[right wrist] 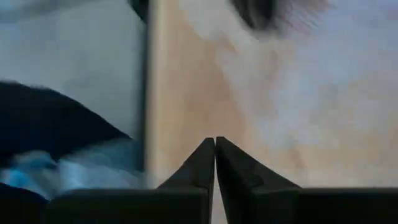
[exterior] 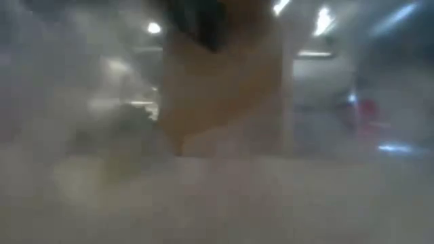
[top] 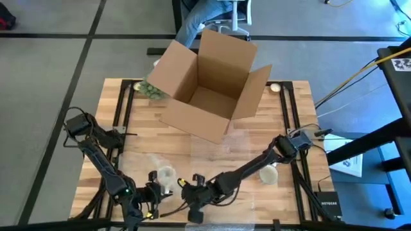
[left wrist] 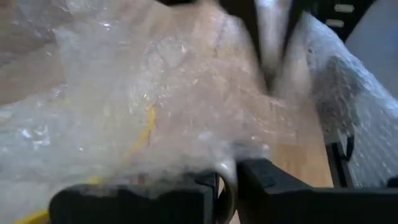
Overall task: Wrap mug
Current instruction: Wrap the orange mug with the left bubble wrap
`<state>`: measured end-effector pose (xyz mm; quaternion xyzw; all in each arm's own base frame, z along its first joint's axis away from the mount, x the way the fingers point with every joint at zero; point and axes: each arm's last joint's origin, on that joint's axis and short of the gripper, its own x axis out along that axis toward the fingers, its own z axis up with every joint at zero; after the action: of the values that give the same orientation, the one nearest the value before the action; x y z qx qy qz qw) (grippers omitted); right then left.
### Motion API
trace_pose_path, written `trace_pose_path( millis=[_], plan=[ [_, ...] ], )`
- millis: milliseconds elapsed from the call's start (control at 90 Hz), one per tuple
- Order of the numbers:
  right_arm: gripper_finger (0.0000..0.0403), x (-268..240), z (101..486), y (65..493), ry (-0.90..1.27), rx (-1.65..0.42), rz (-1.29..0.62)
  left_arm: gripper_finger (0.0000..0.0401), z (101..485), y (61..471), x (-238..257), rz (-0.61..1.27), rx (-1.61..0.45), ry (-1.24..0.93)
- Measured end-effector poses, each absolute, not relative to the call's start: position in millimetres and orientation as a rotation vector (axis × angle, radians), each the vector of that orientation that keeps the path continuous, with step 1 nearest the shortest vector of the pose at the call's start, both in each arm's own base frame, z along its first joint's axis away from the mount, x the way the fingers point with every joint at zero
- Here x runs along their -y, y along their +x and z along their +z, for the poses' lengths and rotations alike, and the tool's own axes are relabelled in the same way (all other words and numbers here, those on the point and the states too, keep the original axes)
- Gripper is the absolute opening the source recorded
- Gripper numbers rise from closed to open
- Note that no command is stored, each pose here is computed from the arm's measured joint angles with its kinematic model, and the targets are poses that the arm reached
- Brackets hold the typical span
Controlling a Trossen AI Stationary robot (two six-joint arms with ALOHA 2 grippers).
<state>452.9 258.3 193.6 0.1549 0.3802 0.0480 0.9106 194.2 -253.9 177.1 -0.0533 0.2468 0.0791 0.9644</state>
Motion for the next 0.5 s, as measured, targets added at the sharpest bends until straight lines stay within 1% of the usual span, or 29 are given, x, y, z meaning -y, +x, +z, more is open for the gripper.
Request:
trace_pose_path(
  millis=[78,167,222,344,500],
  plan=[
    [0.0001,-262,187,465,0.350,-0.645,0.062,0.0012,177,196,253,0.170,-0.492,-0.095],
    [0.0001,-261,166,472,0.341,-0.616,0.002,0.0012,177,198,251,0.173,-0.493,-0.074],
    [0.0001,-259,151,474,0.314,-0.620,-0.052,0.0012,177,198,250,0.172,-0.496,-0.062],
    [0.0001,-261,134,475,0.283,-0.633,-0.088,0.0012,177,198,250,0.172,-0.499,-0.057],
    [0.0001,-256,112,469,0.203,-0.724,-0.160,0.0013,175,196,248,0.178,-0.522,-0.023]
  ],
)
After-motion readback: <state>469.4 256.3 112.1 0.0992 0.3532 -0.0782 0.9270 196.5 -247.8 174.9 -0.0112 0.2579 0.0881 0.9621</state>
